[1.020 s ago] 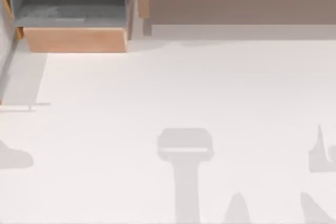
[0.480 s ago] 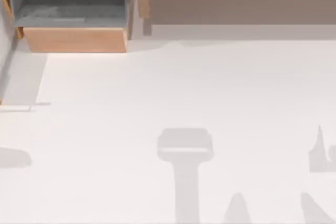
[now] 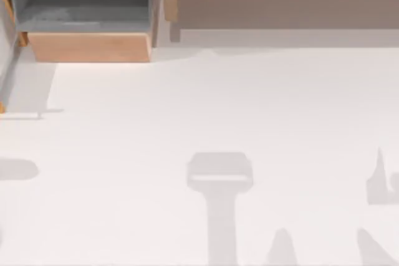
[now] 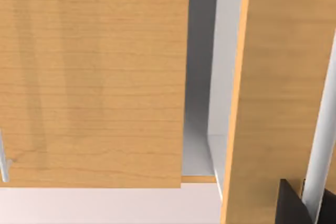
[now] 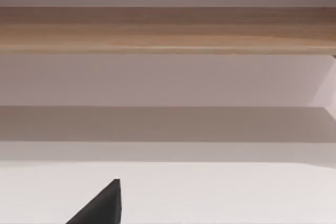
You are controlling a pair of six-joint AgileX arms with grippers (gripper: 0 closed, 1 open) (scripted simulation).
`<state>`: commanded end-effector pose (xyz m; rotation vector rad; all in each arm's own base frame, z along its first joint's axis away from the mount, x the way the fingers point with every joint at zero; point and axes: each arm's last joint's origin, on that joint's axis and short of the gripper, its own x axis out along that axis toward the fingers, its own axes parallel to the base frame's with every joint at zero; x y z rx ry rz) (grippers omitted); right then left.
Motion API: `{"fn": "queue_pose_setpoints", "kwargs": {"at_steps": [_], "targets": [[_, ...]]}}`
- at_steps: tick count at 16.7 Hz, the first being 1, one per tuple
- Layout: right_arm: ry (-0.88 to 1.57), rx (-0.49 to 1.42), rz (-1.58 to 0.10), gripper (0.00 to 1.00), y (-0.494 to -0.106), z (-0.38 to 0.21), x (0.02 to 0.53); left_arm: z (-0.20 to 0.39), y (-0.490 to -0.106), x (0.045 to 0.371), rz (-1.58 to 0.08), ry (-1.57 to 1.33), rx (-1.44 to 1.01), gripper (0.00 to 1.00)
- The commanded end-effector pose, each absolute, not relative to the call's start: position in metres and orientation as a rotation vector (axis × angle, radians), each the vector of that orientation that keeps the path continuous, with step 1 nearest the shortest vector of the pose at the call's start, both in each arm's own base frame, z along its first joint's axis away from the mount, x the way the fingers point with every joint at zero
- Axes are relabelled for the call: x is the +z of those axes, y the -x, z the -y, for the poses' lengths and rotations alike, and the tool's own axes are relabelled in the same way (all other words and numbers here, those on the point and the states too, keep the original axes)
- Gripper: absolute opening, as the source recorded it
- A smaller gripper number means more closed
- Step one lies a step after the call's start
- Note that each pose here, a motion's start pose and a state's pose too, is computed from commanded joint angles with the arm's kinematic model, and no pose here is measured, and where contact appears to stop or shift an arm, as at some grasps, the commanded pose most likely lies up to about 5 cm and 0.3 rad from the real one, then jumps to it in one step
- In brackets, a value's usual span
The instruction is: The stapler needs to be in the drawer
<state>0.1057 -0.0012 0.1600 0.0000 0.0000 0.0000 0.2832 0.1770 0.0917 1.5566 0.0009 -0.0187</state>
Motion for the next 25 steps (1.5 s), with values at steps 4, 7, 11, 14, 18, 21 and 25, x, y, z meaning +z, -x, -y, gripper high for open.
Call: {"fn": "queue_pose_setpoints", "kwargs": {"at_steps": [4,7,11,14,18,21,25], "targets": [[0.0,0.0,0.0,1.0,-0.106,0.001,0.16,-0.174,-0.316,0.091,0.002,-1.555,-0.026,0.0],[0.0,0.0,0.0,1.0,-0.106,0.001,0.16,-0.173,-0.317,0.091,0.001,-1.555,-0.026,0.0],[0.0,0.0,0.0,1.0,-0.106,0.001,0.16,-0.175,-0.325,0.089,-0.012,-1.548,-0.028,0.0],[0.0,0.0,0.0,1.0,-0.106,0.001,0.16,-0.178,-0.351,0.091,-0.008,-1.553,-0.017,0.0],[0.0,0.0,0.0,1.0,-0.106,0.001,0.16,-0.174,-0.377,0.09,-0.008,-1.55,-0.027,0.0],[0.0,0.0,0.0,1.0,-0.106,0.001,0.16,-0.174,-0.378,0.09,-0.008,-1.549,-0.027,0.0],[0.0,0.0,0.0,1.0,-0.106,0.001,0.16,-0.176,-0.385,0.088,-0.019,-1.546,-0.027,0.0]]}}
